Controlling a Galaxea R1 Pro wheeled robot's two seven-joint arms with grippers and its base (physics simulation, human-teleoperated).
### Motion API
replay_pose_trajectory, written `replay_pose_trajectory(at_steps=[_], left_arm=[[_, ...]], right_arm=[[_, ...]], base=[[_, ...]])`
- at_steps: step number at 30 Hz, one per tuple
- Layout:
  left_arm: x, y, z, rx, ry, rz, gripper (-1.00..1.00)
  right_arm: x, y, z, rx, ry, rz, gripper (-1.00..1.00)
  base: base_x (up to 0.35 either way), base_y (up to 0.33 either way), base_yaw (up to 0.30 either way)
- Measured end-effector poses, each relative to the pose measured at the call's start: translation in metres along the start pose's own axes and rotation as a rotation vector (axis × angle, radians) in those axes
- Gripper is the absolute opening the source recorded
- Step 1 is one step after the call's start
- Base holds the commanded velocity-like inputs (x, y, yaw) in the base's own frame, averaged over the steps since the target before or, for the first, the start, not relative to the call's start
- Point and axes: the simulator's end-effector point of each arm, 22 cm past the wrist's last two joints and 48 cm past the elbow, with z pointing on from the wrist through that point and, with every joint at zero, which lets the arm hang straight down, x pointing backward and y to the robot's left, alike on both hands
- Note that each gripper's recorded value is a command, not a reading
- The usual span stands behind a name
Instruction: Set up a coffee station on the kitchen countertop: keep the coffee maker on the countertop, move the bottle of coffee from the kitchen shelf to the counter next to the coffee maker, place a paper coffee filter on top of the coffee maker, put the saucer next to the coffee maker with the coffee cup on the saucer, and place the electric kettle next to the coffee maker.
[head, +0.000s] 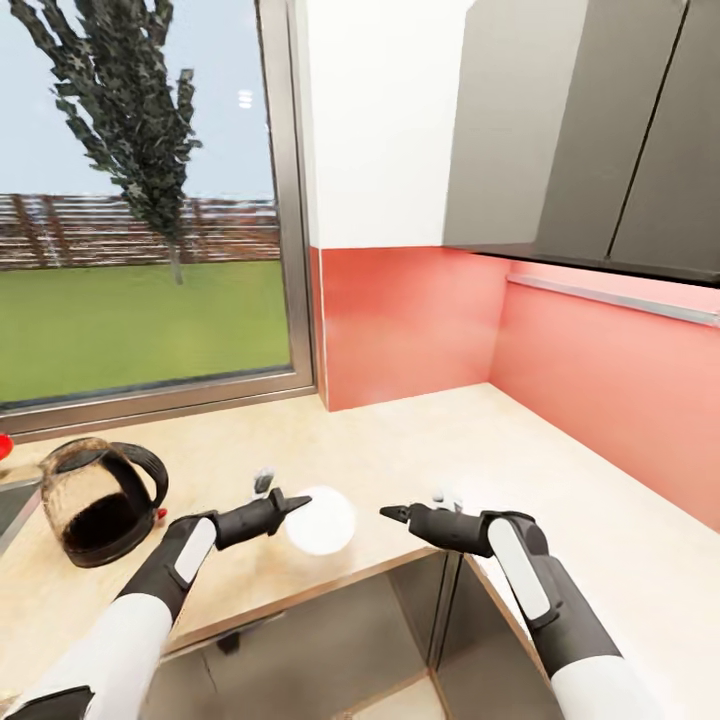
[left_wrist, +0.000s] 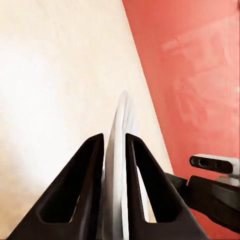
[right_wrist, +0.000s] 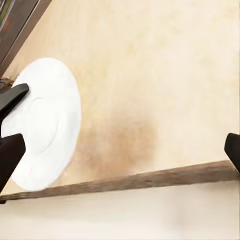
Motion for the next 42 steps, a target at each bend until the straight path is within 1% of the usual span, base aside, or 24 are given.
replay_pose_trajectory(at_steps=[1, 2, 3, 6, 7, 9, 13, 20, 23, 25, 26, 27, 31, 42], left_arm=[[-0.006, -0.006, -0.009, 0.042, -0.007, 0.01, -1.0], [-0.012, -0.011, -0.022, 0.092, -0.015, 0.021, -1.0], [-0.012, -0.013, -0.031, 0.126, -0.017, 0.026, -1.0], [-0.006, -0.015, -0.047, 0.181, -0.017, 0.029, -1.0], [-0.006, -0.015, -0.05, 0.187, -0.018, 0.032, -1.0], [-0.007, -0.017, -0.054, 0.195, -0.021, 0.04, -1.0], [-0.01, -0.021, -0.057, 0.202, -0.025, 0.054, -1.0], [-0.004, -0.02, -0.06, 0.2, -0.023, 0.053, -1.0], [-0.007, -0.02, -0.063, 0.197, -0.027, 0.063, -1.0], [-0.008, -0.02, -0.067, 0.196, -0.029, 0.067, -1.0], [-0.008, -0.021, -0.07, 0.208, -0.029, 0.068, -1.0], [-0.008, -0.025, -0.074, 0.235, -0.029, 0.069, -1.0], [-0.004, -0.024, -0.084, 0.257, -0.027, 0.066, -1.0], [-0.005, -0.021, -0.087, 0.248, -0.027, 0.066, -1.0]], right_arm=[[-0.002, -0.001, -0.002, 0.003, -0.004, -0.005, 1.0], [-0.004, -0.002, -0.004, 0.006, -0.008, -0.009, 1.0], [-0.005, -0.002, -0.005, 0.007, -0.009, -0.01, 1.0], [-0.007, -0.001, -0.006, 0.006, -0.014, -0.017, 1.0], [-0.008, 0.0, -0.006, 0.006, -0.016, -0.019, 1.0], [-0.009, 0.001, -0.007, 0.005, -0.02, -0.023, 1.0], [-0.012, 0.003, -0.009, 0.004, -0.031, -0.029, 1.0], [-0.015, 0.006, -0.011, 0.002, -0.042, -0.036, 1.0], [-0.016, 0.007, -0.011, 0.002, -0.043, -0.038, 1.0], [-0.016, 0.007, -0.012, 0.001, -0.044, -0.038, 1.0], [-0.016, 0.007, -0.012, 0.001, -0.045, -0.038, 1.0], [-0.017, 0.007, -0.013, 0.0, -0.046, -0.039, 1.0], [-0.017, 0.007, -0.013, 0.0, -0.047, -0.04, 1.0], [-0.017, 0.007, -0.013, 0.001, -0.047, -0.04, 1.0]], base=[[-0.31, -0.117, 0.0], [-0.312, -0.106, 0.0], [-0.318, -0.073, 0.017], [-0.334, -0.026, 0.123], [-0.34, -0.008, 0.173], [-0.342, -0.003, 0.187], [-0.343, -0.001, 0.192], [-0.343, 0.0, 0.194], [-0.343, 0.0, 0.13], [-0.343, 0.0, 0.046], [-0.343, 0.0, 0.013], [-0.343, 0.0, 0.008], [-0.343, 0.0, 0.002], [-0.318, 0.148, 0.0]])
